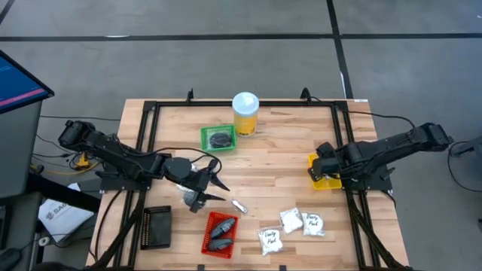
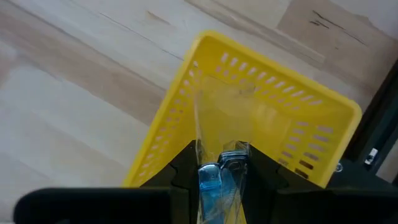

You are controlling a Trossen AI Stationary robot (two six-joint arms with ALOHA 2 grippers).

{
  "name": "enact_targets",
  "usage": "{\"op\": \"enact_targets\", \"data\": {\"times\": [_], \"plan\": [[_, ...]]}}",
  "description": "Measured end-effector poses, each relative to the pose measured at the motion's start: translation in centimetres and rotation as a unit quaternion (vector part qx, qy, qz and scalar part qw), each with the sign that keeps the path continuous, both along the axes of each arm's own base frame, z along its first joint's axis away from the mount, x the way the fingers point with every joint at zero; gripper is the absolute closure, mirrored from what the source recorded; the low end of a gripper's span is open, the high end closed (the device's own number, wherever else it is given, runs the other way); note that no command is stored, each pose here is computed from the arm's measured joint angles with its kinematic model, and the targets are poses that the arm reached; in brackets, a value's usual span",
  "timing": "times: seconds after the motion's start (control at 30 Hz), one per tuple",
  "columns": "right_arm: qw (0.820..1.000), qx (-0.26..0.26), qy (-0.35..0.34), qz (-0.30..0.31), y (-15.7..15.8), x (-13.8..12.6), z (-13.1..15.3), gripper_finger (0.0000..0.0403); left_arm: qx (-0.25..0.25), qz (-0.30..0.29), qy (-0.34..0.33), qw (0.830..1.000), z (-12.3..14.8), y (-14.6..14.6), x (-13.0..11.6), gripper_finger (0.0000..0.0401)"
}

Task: Pick & Place Travel size toiletries
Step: Put the silver nail cutter into the yellow bin

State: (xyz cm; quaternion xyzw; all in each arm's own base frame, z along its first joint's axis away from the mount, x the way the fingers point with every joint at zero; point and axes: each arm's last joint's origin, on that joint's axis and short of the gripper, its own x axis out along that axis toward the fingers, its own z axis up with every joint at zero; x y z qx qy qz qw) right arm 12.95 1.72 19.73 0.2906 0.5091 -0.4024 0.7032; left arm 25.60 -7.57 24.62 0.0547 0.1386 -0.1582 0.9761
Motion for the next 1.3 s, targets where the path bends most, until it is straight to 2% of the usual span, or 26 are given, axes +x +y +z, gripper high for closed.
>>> {"op": "enact_targets", "data": {"times": [0.13, 0.37, 0.57, 0.77, 0.9, 1.03, 1.3], "plan": [[0.999, 0.001, 0.032, -0.002, -0.3, 0.5, -0.6, 0.0329, 0.000, 0.000, 0.000, 1.000, 0.0, 0.0, 0.0, 0.0253], [0.997, 0.008, 0.078, 0.018, -0.4, 1.2, -1.6, 0.0263, 0.000, 0.000, 0.000, 1.000, 0.0, 0.0, 0.0, 0.0253], [0.997, 0.006, 0.072, 0.038, -0.4, 1.6, -1.1, 0.0232, 0.000, 0.000, 0.000, 1.000, 0.0, 0.0, 0.0, 0.0251], [0.998, -0.009, 0.000, 0.060, 0.2, 2.2, 1.5, 0.0224, 0.013, 0.006, 0.014, 1.000, -0.3, 0.1, -0.1, 0.0254], [0.993, -0.010, -0.066, 0.097, 0.9, 3.3, 3.0, 0.0226, 0.063, 0.063, 0.044, 0.995, -1.1, 0.6, -0.3, 0.0256], [0.980, -0.017, -0.127, 0.151, 1.6, 4.5, 4.1, 0.0231, 0.090, 0.112, 0.081, 0.986, -1.8, 2.0, -0.2, 0.0257], [0.942, -0.049, -0.239, 0.230, 2.2, 6.7, 5.6, 0.0242, 0.095, 0.169, 0.164, 0.967, -3.4, 6.1, -0.6, 0.0257]]}}
